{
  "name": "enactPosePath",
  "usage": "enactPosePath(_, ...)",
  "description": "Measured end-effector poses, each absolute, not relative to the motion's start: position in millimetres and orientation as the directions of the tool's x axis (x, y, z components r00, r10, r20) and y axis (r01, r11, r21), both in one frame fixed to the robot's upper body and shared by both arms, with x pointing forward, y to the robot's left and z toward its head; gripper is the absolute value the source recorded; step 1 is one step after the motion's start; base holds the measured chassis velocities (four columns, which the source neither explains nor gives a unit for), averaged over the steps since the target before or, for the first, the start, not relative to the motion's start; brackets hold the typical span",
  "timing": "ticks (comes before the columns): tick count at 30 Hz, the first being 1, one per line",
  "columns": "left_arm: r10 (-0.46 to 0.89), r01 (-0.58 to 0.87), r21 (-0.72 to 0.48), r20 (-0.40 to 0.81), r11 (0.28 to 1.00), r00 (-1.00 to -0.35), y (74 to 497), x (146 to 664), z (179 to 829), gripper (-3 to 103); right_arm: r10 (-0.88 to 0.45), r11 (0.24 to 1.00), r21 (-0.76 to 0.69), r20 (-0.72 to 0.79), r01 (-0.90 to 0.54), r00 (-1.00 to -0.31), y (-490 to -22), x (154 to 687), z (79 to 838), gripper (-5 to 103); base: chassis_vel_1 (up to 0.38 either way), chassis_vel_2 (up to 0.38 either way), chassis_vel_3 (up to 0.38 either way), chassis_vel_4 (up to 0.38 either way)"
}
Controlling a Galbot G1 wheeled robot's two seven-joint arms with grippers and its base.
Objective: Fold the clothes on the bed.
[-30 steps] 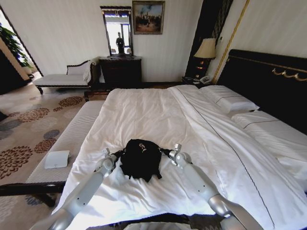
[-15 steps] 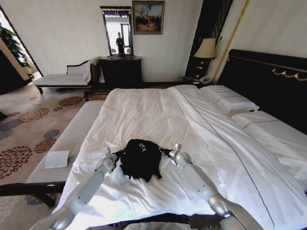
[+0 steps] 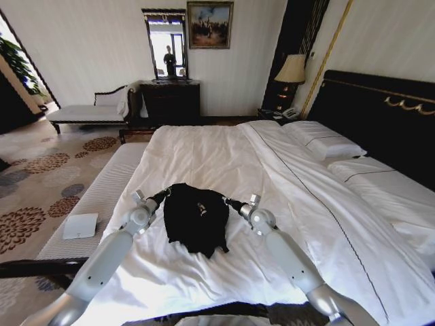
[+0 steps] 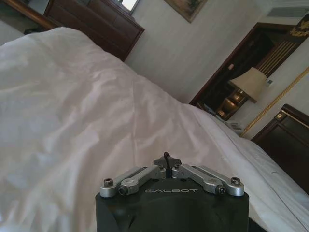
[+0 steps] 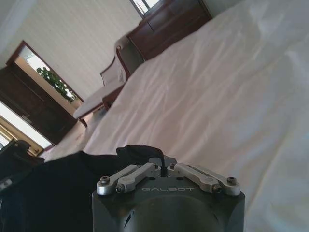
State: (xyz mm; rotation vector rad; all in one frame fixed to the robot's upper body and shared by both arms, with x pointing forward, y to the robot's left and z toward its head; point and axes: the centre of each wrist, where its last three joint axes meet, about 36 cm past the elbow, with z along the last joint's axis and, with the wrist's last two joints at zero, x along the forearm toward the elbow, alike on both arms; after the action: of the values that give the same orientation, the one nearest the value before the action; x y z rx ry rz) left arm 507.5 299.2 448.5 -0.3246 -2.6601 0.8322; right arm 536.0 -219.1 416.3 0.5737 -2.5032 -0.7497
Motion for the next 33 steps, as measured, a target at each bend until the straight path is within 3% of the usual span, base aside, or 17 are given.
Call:
enactPosePath(15,0.308,0.248,-0.499,0.04,0.83,-0.951,322,515,585,0,-0.51,0.758,0.519,0.092,-0.396,-0.855,-231,545,577,1,0.0,0.0,0.0,0.0)
enactPosePath(22,0.354,0.35,-0.436,-0.075,0.829,-0.932,325,520,680,0,-0.512,0.765,0.446,-0.017,-0.465,-0.859,-220,561,669,1,0.0,0.0,0.0,0.0)
enactPosePath(33,0.344,0.395,-0.365,-0.198,0.843,-0.918,347,507,779,0,-0.504,0.763,0.408,-0.111,-0.501,-0.857,-213,586,751,1,0.0,0.0,0.0,0.0)
